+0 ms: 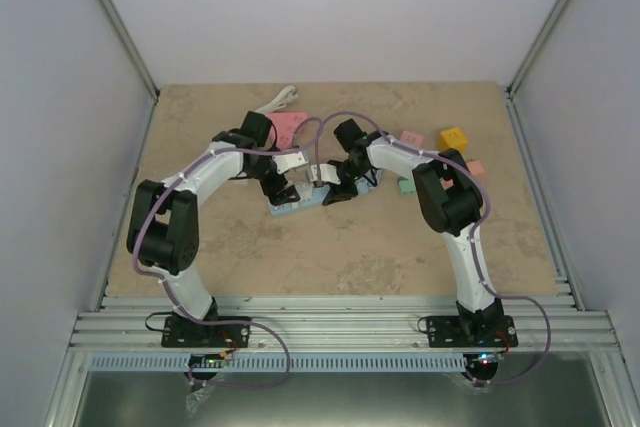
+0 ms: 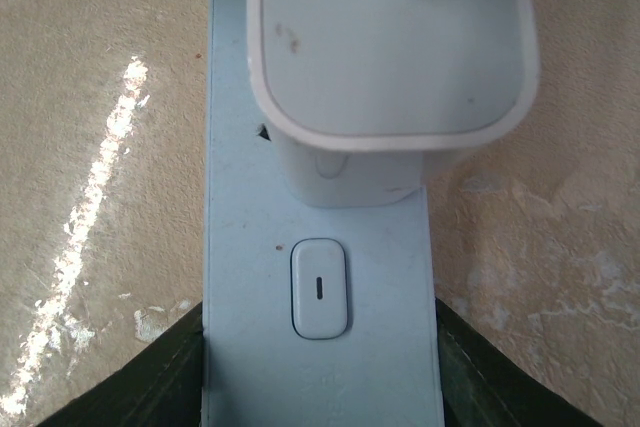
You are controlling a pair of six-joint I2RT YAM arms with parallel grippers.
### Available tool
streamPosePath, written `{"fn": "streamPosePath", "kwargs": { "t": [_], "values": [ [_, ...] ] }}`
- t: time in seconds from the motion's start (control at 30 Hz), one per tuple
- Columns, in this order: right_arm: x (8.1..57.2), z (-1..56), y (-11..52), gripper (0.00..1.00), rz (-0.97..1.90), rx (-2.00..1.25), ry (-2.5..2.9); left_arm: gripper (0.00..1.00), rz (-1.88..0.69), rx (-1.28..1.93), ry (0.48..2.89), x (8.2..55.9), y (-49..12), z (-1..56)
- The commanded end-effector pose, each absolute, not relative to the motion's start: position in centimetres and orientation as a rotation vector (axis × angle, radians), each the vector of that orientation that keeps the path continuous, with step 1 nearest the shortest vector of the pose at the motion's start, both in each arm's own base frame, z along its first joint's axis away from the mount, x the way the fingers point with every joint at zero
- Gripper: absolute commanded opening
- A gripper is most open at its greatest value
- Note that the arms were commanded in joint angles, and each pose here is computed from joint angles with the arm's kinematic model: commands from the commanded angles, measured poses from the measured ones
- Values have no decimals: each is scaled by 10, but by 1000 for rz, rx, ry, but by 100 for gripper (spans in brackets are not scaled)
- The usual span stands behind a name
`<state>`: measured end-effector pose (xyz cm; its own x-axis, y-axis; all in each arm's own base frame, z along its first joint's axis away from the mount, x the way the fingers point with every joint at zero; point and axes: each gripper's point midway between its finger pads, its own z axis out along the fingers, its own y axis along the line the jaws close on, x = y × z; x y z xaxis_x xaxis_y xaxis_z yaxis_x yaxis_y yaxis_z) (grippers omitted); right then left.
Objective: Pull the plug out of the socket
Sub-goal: Remove the plug from the socket.
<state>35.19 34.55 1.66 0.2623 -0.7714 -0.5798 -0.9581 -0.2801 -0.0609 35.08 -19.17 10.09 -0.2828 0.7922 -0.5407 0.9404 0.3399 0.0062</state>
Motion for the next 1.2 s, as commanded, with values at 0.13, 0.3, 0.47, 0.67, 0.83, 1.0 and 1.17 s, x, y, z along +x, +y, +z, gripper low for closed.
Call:
{"fn": "streamPosePath", "kwargs": {
  "t": [0.13,0.3,0.47,0.67,0.83,1.0,1.17],
  "values": [
    [334,-35,318,30,543,-2288,1686,88,-462,1550,2197,353,-191,88],
    [333,-37,317,30,541,-2293,1688,79,-476,1564,2223,349,-189,80],
    [333,-38,317,30,533,-2296,1690,84,-459,1564,2225,348,-187,80],
    [332,-39,317,30,523,-2303,1689,75,-454,1564,2235,348,-186,80],
    [332,-41,316,30,520,-2304,1690,49,-462,1576,2246,346,-185,77],
    [333,-41,316,30,517,-2305,1693,27,-473,1588,2236,346,-186,83],
    [332,-42,316,30,515,-2308,1694,12,-342,1527,2244,361,-178,85]
  ]
}}
